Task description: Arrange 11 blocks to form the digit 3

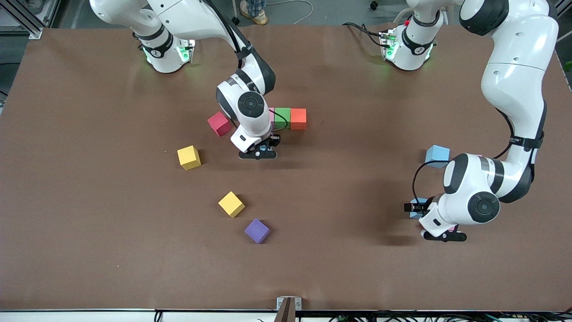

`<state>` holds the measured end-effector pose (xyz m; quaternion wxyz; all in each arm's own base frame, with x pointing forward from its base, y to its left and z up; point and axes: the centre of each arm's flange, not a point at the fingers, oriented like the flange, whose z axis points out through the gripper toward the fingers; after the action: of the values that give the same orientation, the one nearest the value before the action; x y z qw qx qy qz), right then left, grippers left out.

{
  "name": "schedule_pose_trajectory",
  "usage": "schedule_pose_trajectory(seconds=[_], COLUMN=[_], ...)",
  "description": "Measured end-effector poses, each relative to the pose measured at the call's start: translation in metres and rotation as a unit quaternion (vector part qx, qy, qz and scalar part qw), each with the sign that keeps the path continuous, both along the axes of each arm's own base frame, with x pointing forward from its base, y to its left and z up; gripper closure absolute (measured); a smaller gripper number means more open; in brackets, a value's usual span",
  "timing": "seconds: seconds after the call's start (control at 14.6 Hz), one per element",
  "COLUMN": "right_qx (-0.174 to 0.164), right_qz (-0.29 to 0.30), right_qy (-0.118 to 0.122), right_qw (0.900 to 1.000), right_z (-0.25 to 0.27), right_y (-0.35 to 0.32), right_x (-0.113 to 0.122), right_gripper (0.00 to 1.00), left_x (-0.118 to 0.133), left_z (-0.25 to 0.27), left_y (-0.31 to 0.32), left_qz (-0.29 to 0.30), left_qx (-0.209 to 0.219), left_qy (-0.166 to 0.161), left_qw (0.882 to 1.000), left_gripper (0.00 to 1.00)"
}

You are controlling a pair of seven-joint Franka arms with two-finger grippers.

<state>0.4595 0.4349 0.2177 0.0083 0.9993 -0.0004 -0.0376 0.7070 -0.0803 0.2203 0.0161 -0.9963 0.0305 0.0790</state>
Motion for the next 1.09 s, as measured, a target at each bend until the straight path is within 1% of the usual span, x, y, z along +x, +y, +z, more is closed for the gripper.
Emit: schedule_pose_trajectory(seconds=[0.14, 0.48, 0.75, 0.82, 0.89, 0.96, 1.09], right_qx=[0.000, -0.001, -0.002, -0.003, -0.004, -0.004, -0.004], right_qz=[0.000, -0.008, -0.010, -0.010, -0.010, -0.010, -0.010], right_qy=[0.000, 0.000, 0.002, 0.003, 0.004, 0.004, 0.004], right_qw=[1.000, 1.000, 1.000, 1.000, 1.000, 1.000, 1.000], right_z=[0.000, 0.000, 0.000, 0.000, 0.000, 0.000, 0.000], right_y=[0.000, 0.000, 0.000, -0.001, -0.001, -0.001, -0.001], right_x=[0.000, 0.000, 0.000, -0.001, -0.001, -0.001, -0.001], right_gripper=[0.50, 0.50, 0.50, 0.50, 0.50, 0.50, 0.50], left_x=[0.000, 0.001, -0.002, -0.003, -0.003, -0.003, -0.001], left_z=[-0.001, -0.001, -0.015, -0.021, -0.025, -0.026, -0.023], left_y=[0.003, 0.004, 0.009, 0.012, 0.015, 0.016, 0.014], left_qz=[-0.005, -0.005, -0.002, 0.000, 0.002, 0.003, 0.003], left_qx=[0.009, 0.011, 0.011, 0.010, 0.010, 0.009, 0.008], left_qy=[-0.002, -0.002, 0.009, 0.013, 0.015, 0.016, 0.012], left_qw=[1.000, 1.000, 1.000, 1.000, 1.000, 1.000, 1.000], left_gripper=[0.01, 0.01, 0.02, 0.07, 0.07, 0.13, 0.34])
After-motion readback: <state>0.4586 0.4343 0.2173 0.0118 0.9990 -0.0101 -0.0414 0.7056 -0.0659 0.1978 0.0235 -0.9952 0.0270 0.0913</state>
